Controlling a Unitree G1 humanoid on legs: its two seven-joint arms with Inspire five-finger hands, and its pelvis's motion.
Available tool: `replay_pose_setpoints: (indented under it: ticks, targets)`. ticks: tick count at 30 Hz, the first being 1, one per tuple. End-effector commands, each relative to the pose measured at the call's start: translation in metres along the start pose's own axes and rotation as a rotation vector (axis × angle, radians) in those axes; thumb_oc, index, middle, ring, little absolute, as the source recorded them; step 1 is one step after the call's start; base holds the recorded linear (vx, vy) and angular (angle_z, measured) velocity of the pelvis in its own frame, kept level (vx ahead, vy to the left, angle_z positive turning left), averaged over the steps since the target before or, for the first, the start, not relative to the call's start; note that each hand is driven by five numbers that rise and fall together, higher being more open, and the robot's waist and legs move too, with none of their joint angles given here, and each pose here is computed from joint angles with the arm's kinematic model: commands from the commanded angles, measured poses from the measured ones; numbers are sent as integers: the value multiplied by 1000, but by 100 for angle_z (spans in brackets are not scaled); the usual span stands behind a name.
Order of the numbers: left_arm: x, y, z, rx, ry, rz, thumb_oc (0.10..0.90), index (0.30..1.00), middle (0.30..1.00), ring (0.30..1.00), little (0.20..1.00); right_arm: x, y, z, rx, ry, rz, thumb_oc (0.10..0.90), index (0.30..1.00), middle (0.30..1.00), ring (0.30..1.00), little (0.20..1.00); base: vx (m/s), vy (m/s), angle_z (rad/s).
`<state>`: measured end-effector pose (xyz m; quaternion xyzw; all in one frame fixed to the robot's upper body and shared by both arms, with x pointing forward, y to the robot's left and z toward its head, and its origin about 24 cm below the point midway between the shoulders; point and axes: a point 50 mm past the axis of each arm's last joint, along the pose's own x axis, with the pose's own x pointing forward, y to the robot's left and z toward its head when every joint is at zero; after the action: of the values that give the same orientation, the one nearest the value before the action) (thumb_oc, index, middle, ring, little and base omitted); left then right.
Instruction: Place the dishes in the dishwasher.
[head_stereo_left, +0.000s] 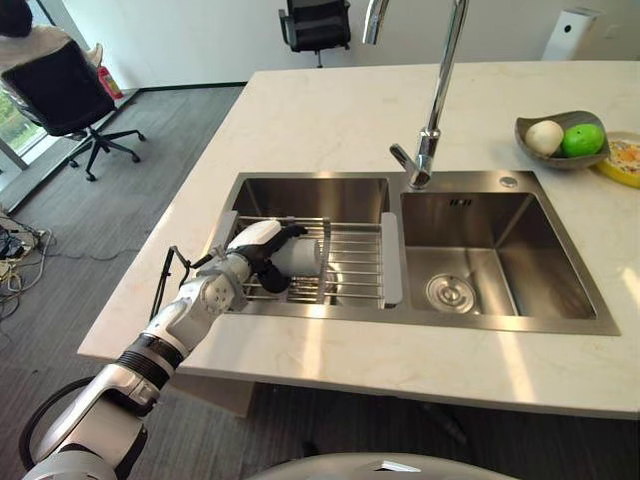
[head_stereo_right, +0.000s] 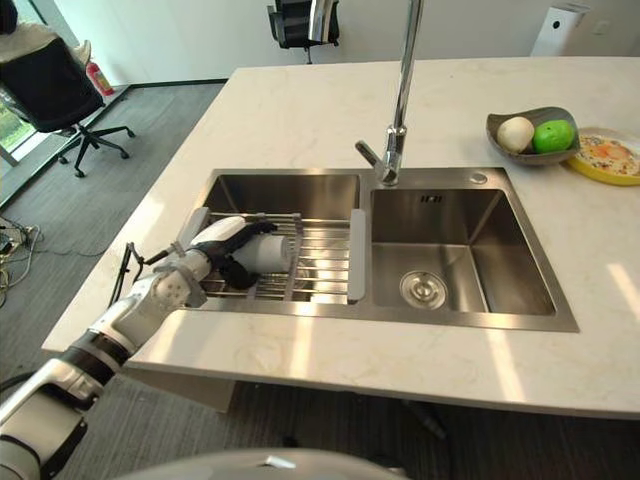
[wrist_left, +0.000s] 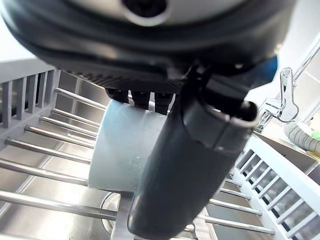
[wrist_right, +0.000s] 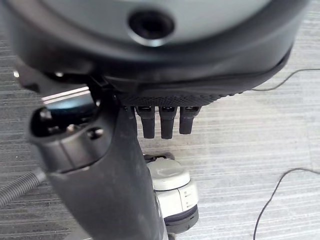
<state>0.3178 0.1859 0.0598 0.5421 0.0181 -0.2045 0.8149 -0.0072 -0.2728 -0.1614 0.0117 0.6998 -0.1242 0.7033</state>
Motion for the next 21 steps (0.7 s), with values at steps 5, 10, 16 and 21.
replay_pose_setpoints:
  ticks: [5,10,16,21]
  targets:
    - [30,63,23,124,-21,135,590,585,585,585,585,-4,-21,7,-47,21,-62,800,900,900,900,900,-2,0,-5]
    - [34,61,20,178,16,97,400,300,300,300,300,-5,-22,9,-58,26,-63,800,900,900,900,900,1,-1,-6]
    - [40,47,19,254,33,37,400,300,300,300,300,-5,-23,13,-81,21,-71,800,900,900,900,900,1,0,-5]
    - [39,50,30,306,-33,84,400,300,300,300,300,-5,-23,17,-82,-2,-78,800,900,900,900,900,-11,-4,-1]
